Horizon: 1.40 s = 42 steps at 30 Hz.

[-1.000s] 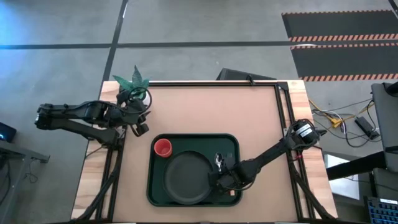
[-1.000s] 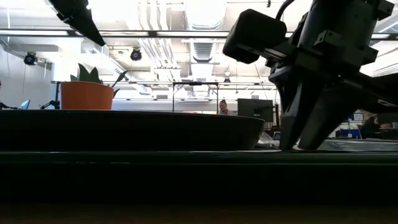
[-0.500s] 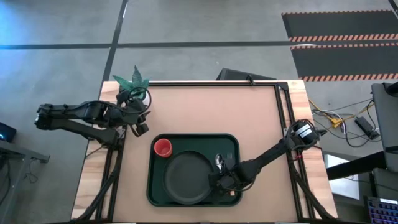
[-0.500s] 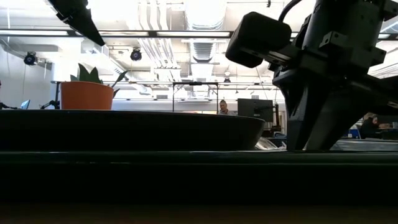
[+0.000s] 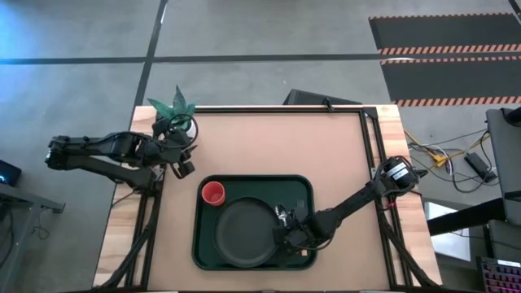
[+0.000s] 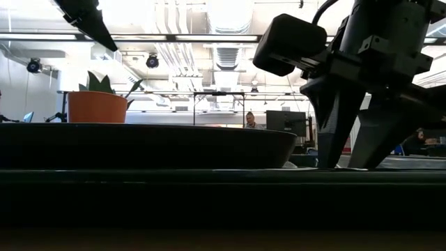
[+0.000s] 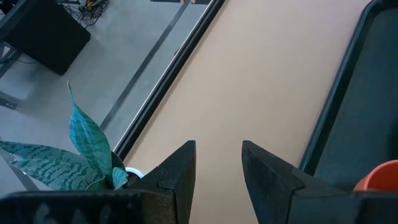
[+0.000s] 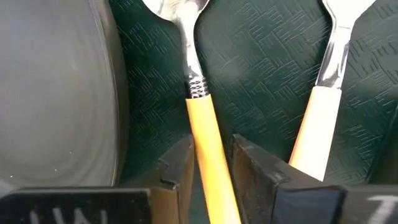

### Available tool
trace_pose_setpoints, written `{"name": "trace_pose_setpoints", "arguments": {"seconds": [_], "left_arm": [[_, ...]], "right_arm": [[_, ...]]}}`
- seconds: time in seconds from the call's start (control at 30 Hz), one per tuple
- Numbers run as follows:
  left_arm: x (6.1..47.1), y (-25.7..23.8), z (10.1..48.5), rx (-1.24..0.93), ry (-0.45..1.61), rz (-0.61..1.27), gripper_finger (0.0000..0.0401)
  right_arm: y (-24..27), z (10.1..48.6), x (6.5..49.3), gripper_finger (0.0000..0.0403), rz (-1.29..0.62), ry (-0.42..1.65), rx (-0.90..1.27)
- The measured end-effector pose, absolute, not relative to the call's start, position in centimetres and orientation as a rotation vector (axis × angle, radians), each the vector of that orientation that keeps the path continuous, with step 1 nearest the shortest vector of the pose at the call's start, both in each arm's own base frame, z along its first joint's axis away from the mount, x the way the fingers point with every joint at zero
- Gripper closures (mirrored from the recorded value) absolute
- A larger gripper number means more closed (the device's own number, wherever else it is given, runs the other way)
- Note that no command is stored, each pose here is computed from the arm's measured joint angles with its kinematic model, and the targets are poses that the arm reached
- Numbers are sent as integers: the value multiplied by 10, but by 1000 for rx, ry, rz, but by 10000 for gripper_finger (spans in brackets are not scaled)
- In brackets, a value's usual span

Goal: Pick and place plate/cup/fork/spoon on tray
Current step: Put the yellow spoon on the black serving tray to the right side of the black plate

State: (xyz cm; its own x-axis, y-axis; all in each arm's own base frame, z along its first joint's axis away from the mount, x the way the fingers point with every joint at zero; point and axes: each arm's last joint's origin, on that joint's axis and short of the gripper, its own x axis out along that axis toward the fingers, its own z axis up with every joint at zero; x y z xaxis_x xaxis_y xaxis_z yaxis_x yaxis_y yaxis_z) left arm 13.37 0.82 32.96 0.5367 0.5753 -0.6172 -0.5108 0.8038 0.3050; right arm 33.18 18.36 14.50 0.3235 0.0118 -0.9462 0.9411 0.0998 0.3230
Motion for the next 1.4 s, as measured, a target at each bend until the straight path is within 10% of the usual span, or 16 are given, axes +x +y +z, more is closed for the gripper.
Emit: {"name": "trace_pose_setpoints", "arguments": {"seconds": [0.43,1.4], "left_arm": [[134,8,330,89,762,647,289],[134,8,330,94,765,645,289]], "right_arm": [[182,145,332,372,-956,906,1307],[196,146,324,374,-951,906,1328]]}}
